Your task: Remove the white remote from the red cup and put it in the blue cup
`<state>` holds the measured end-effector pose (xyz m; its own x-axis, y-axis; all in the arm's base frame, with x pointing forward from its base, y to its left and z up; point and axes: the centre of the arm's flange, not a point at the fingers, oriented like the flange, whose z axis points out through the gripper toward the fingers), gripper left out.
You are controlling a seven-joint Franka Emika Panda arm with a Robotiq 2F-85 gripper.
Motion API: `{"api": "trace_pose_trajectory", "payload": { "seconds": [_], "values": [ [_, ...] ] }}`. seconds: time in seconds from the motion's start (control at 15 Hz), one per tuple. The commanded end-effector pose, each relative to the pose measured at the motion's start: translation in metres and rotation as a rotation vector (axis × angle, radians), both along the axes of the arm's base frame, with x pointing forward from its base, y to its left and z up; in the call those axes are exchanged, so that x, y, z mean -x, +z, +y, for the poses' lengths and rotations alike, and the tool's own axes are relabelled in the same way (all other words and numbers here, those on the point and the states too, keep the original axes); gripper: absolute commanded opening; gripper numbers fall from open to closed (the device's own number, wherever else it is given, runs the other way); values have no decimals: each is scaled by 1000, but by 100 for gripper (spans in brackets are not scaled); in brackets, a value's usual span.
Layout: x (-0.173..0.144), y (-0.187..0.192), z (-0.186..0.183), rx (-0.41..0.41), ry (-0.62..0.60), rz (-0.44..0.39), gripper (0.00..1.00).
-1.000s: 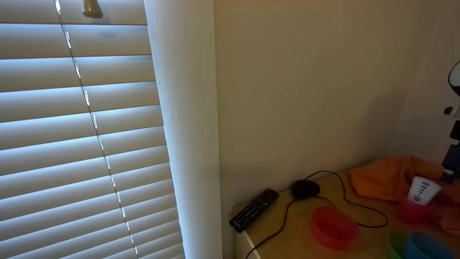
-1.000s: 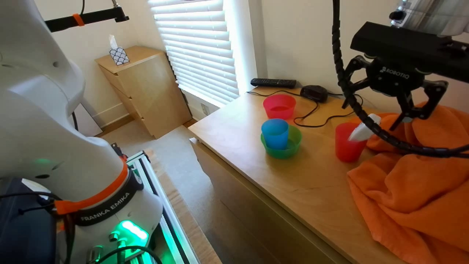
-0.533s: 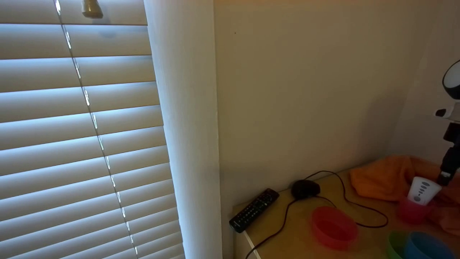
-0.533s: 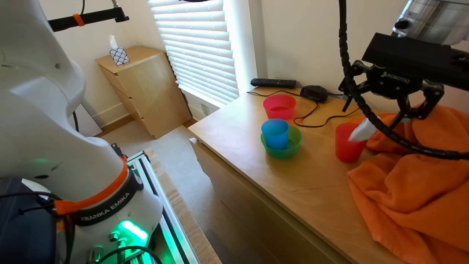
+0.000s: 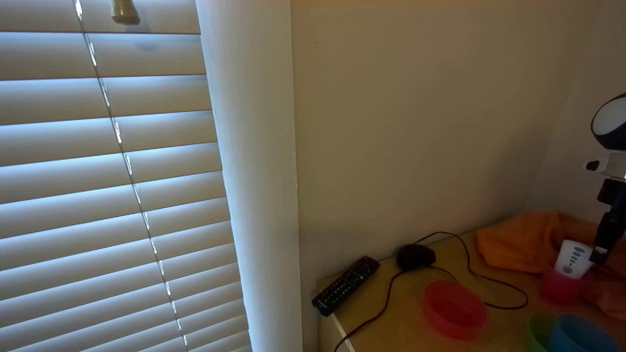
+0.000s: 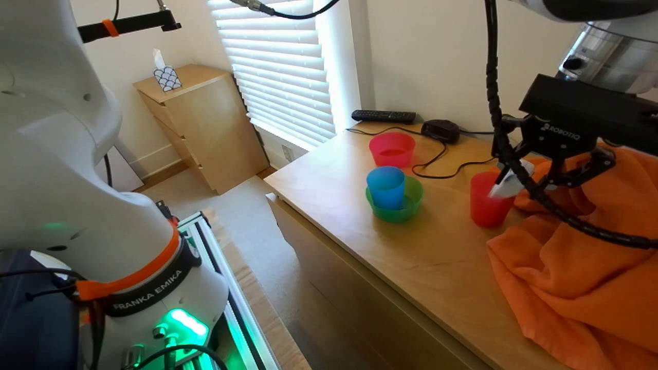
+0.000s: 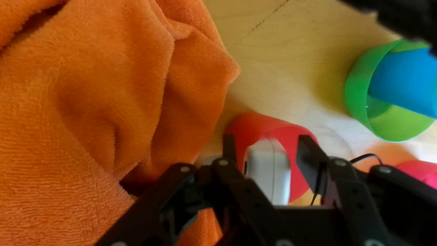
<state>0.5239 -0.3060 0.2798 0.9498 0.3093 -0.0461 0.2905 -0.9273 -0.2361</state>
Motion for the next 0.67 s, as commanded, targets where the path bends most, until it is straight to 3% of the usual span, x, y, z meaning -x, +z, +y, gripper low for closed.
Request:
{"api": "trace_pose_trajectory", "payload": {
  "seconds": [0.0,0.13,0.27,0.33,0.6],
  "values": [
    [-11,-9,-9,-5,-1,-4,64],
    [-14,-6,-7,9,3,-5,32],
    [-13,0,-3,21,5,-7,16],
    [-10,7,2,23,12,-10,11],
    [4,41,22,31,35,-12,9]
  ]
}}
